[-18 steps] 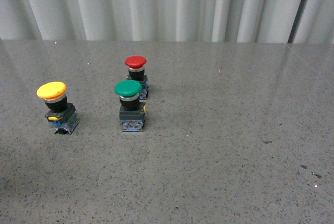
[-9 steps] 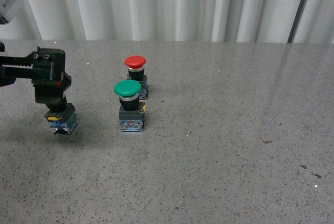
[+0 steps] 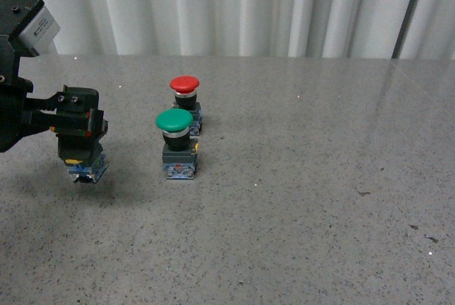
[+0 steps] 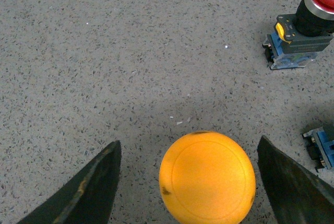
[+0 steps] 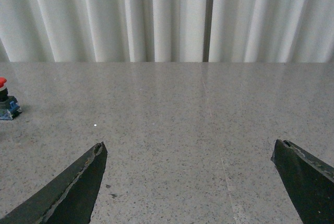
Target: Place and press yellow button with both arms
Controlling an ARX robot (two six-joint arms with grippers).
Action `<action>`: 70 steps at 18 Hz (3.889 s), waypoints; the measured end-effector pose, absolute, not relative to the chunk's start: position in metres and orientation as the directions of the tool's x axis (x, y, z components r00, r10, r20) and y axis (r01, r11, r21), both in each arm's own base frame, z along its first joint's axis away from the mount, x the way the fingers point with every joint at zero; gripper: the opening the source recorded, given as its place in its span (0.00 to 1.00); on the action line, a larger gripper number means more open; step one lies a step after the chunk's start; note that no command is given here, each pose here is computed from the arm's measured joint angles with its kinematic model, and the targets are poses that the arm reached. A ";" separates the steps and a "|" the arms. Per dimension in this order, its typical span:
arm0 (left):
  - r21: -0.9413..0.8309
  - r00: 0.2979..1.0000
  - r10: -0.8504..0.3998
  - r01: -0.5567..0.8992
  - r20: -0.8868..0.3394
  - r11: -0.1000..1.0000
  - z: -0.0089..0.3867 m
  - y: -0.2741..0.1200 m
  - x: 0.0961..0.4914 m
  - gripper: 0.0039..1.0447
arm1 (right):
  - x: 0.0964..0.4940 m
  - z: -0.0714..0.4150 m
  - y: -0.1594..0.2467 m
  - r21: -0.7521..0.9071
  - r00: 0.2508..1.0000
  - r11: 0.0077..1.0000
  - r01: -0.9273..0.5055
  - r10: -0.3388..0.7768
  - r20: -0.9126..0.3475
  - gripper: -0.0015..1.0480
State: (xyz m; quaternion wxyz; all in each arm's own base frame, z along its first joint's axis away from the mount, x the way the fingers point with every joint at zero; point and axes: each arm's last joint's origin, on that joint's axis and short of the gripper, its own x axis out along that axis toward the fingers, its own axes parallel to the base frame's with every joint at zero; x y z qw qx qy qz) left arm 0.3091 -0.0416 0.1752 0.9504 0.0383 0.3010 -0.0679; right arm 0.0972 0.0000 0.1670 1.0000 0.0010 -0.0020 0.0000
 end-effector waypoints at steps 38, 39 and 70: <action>-0.138 0.755 -0.294 0.265 -0.586 0.954 0.180 -0.269 0.331 0.82 | 0.097 0.167 0.000 0.002 1.000 1.000 0.000 0.000 0.004 0.94; -0.138 0.756 -0.296 0.266 -0.584 0.954 0.181 -0.269 0.331 0.89 | 0.097 0.167 0.000 0.002 1.000 1.000 0.000 0.000 0.004 0.94; 0.001 1.000 0.023 -0.023 -0.003 1.000 0.201 0.001 0.115 0.01 | 0.097 0.167 0.000 0.002 1.000 1.000 0.000 0.000 0.003 0.94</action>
